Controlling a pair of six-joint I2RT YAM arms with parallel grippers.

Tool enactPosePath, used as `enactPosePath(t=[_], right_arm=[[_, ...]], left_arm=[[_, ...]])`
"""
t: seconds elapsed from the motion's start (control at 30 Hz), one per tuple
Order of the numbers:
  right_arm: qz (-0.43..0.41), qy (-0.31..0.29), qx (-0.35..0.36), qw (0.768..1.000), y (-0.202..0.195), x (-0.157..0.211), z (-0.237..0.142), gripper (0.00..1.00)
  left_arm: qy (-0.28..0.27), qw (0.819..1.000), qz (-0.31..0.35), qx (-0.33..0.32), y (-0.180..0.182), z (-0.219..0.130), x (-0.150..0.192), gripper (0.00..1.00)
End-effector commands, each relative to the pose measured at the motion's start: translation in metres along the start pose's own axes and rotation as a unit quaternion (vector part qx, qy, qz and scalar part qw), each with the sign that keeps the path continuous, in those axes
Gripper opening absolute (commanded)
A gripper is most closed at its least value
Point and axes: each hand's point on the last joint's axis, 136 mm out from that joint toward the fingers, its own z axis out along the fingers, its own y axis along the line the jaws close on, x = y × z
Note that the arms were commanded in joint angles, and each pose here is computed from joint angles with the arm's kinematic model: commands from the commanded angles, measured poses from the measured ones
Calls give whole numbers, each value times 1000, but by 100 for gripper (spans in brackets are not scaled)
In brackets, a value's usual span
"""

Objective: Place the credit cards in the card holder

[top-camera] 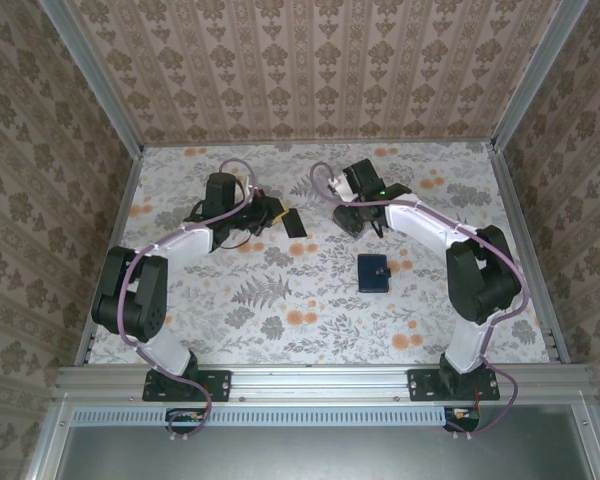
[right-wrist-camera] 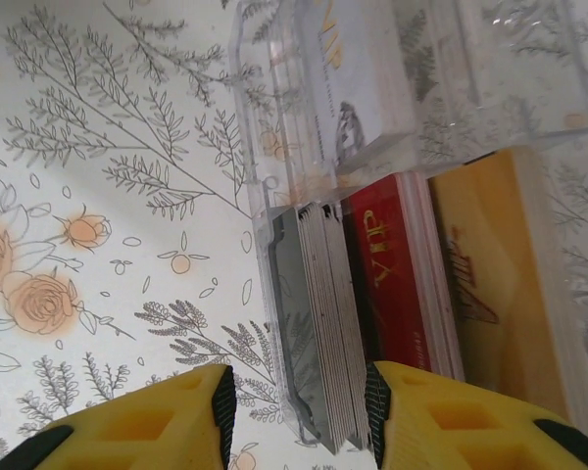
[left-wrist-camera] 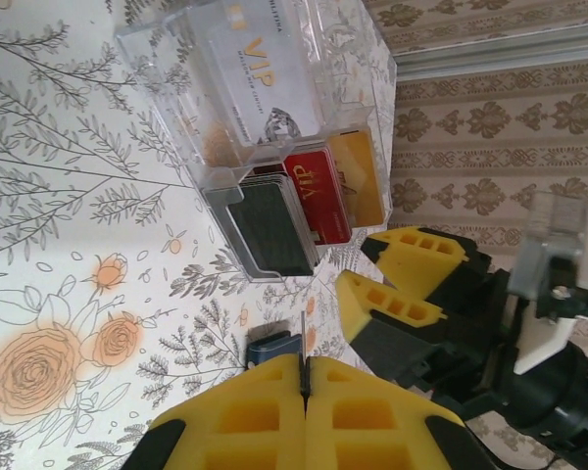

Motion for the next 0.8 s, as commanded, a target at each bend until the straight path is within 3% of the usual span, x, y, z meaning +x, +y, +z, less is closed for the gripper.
enactPosePath(t=[0.0,0.13,0.2,0.33,0.37,0.43,0.67,0.77], right_arm=[[43,-1,17,999,-9,-1,-22,43],[146,-40,11,988,-20,-12,-63,45],[236,-56,-12,970,-31,-11,-83,59],[364,-73,-126,920,-33,-3,-102,71],[382,-77,-149,909,-33,-2,-107,76],[414,-87,-162,892,-36,2,-113,99],[454,-132,-175,864,-43,6,-136,100],[499,-103,-248,824,-27,12,-125,100]], left_arm=[[13,1000,23,15,-14,5,1,0],[21,998,48,35,-29,8,4,0],[27,996,65,48,-40,11,8,0],[43,993,82,68,-58,19,15,0],[48,992,85,75,-62,23,17,0],[50,991,88,88,-70,25,15,0],[82,984,105,117,-99,45,38,0],[93,982,111,124,-107,52,45,0]])
